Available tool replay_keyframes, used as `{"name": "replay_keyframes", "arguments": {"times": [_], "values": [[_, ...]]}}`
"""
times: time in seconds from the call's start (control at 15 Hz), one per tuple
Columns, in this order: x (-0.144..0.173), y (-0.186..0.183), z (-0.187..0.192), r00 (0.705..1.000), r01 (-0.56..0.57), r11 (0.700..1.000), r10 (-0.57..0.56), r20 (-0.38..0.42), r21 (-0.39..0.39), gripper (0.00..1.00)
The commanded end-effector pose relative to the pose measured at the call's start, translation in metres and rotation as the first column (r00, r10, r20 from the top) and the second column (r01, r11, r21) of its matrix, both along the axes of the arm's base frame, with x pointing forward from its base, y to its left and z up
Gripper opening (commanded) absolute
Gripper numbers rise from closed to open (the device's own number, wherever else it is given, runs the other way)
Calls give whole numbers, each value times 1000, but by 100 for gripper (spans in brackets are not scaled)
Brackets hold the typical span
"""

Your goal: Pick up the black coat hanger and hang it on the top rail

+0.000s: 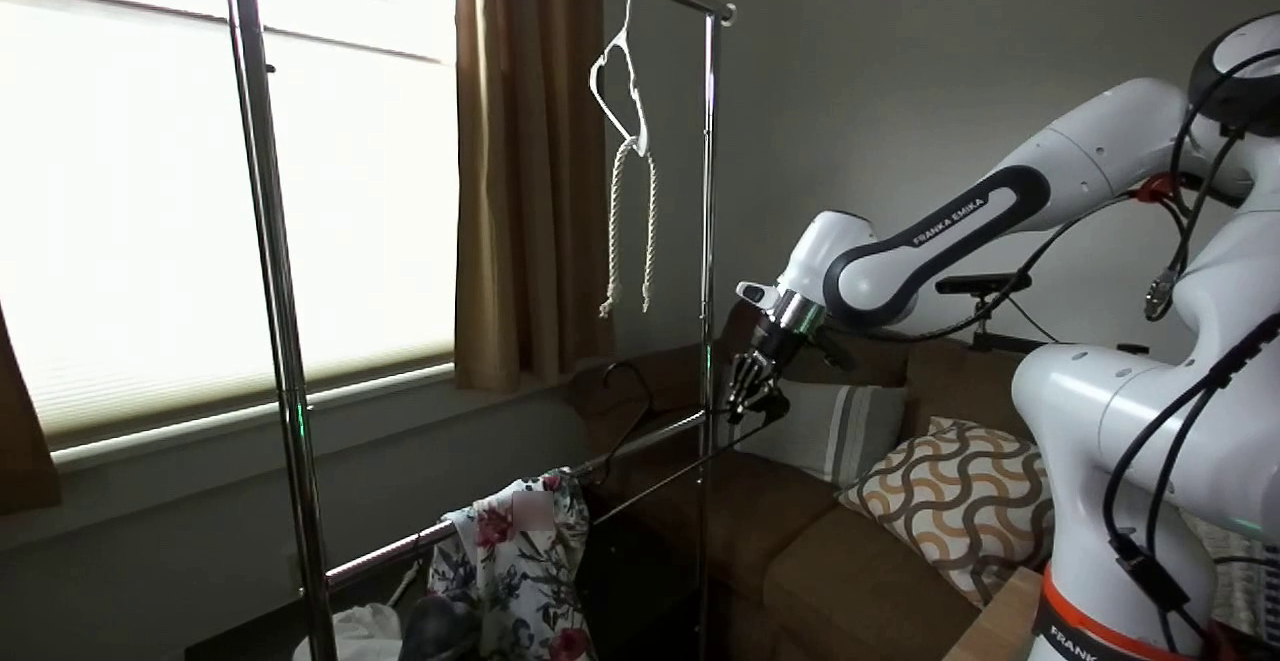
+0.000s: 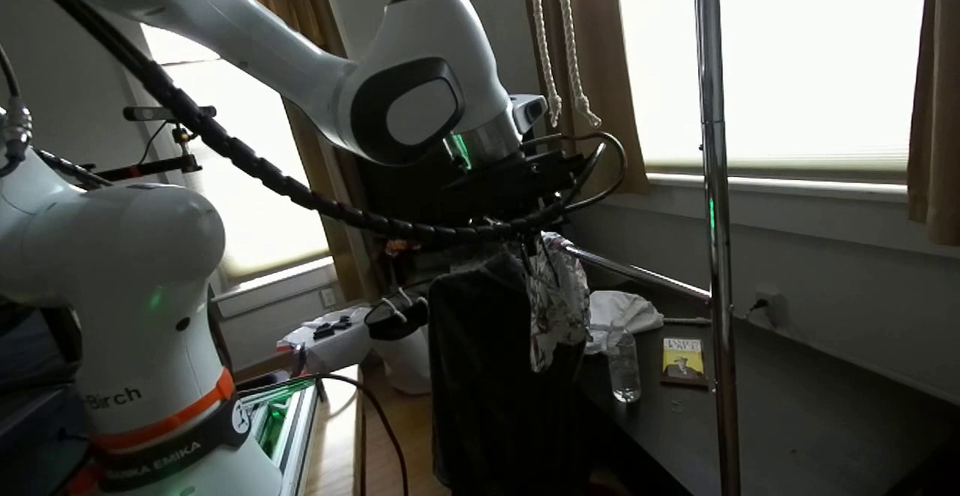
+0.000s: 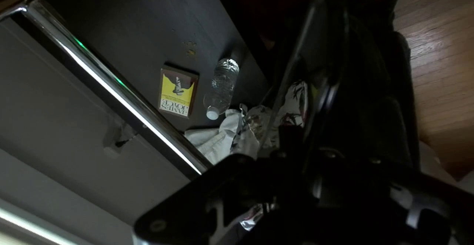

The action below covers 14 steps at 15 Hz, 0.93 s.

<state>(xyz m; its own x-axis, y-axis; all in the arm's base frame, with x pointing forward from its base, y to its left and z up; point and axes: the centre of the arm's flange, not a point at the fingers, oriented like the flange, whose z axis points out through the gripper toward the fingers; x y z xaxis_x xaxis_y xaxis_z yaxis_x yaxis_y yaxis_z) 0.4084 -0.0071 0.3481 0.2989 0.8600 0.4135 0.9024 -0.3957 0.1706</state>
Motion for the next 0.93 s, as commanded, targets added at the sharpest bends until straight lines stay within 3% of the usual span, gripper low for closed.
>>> {"name": "replay_keyframes", "arguments": {"times": [0.0, 0.2, 0.4, 0.73, 0.87], "values": [[-5, -63, 46, 987, -160, 986, 159, 27, 56, 1], [-2, -110, 78, 982, -171, 972, 156, 102, 158, 1], [-18, -112, 98, 985, -132, 935, 87, 149, 329, 1], [-39, -59, 115, 989, -147, 812, 130, 71, 564, 1], [-49, -31, 125, 994, -107, 753, 89, 61, 649, 1]]}}
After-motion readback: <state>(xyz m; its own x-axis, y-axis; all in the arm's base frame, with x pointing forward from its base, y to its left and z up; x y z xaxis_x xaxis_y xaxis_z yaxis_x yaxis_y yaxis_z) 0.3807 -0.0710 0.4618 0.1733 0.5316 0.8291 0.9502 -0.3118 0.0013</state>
